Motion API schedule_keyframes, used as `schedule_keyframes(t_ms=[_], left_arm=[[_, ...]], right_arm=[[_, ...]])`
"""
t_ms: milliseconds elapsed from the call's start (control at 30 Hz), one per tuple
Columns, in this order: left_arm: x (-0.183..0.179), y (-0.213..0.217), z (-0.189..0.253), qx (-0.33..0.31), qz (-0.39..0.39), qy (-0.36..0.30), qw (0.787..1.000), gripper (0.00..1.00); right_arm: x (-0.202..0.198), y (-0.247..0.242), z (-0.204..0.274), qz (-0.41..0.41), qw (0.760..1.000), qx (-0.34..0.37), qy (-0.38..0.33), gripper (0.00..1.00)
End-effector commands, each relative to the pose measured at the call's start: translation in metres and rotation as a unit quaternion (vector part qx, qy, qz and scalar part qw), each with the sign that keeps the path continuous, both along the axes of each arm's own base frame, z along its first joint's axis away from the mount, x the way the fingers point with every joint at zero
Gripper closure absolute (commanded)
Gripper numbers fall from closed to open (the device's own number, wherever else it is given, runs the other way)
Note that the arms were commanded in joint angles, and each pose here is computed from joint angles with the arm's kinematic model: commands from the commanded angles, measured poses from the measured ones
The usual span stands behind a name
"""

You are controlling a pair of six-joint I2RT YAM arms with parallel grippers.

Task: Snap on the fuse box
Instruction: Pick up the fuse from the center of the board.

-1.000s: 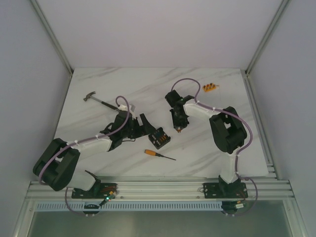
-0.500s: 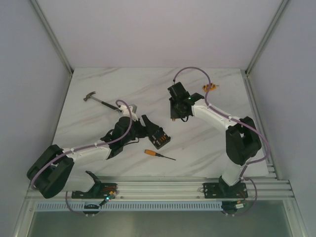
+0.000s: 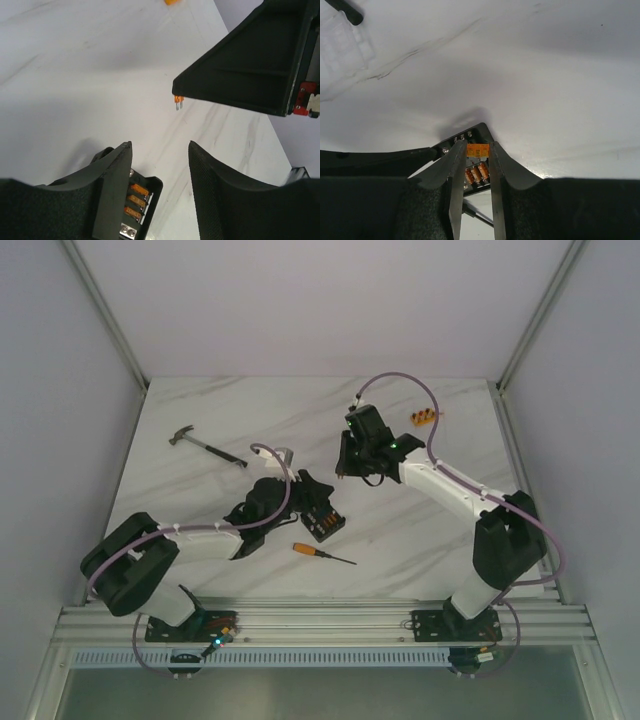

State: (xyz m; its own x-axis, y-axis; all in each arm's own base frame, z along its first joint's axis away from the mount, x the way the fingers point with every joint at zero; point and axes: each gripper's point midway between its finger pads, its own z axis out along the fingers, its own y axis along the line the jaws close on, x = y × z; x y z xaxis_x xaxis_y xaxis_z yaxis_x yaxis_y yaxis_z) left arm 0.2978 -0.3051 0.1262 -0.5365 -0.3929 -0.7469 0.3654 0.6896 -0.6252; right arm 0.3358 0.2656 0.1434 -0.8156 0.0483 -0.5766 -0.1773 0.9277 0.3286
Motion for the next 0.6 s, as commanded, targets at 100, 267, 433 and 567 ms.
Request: schedule_keyframes(t_ms=[100,267,433,567], left_arm=[[0.02,-0.016,0.037,-0.022,-0.003,-0.074,0.997,0.47],[0.022,-0.023,0.038,-0.025,-0.015,-0.083,0.996,0.57],[0.024,-0.025,0.036,-0.021,-0.015,-0.082,0.996,0.63],[0.026,-0.025,0.033,-0.016,-0.013,-0.078,0.997,0.65]], right_arm=[[-0.008,0.012,0.012,0.012,0.999,0.04,-0.004,0.73],[-0.009,0.013,0.013,0.015,0.999,0.046,-0.003,0.73],[-0.01,0.016,0.015,0.019,0.998,0.053,-0.003,0.72],[-0.011,0.017,0.016,0.021,0.998,0.057,-0.002,0.72]])
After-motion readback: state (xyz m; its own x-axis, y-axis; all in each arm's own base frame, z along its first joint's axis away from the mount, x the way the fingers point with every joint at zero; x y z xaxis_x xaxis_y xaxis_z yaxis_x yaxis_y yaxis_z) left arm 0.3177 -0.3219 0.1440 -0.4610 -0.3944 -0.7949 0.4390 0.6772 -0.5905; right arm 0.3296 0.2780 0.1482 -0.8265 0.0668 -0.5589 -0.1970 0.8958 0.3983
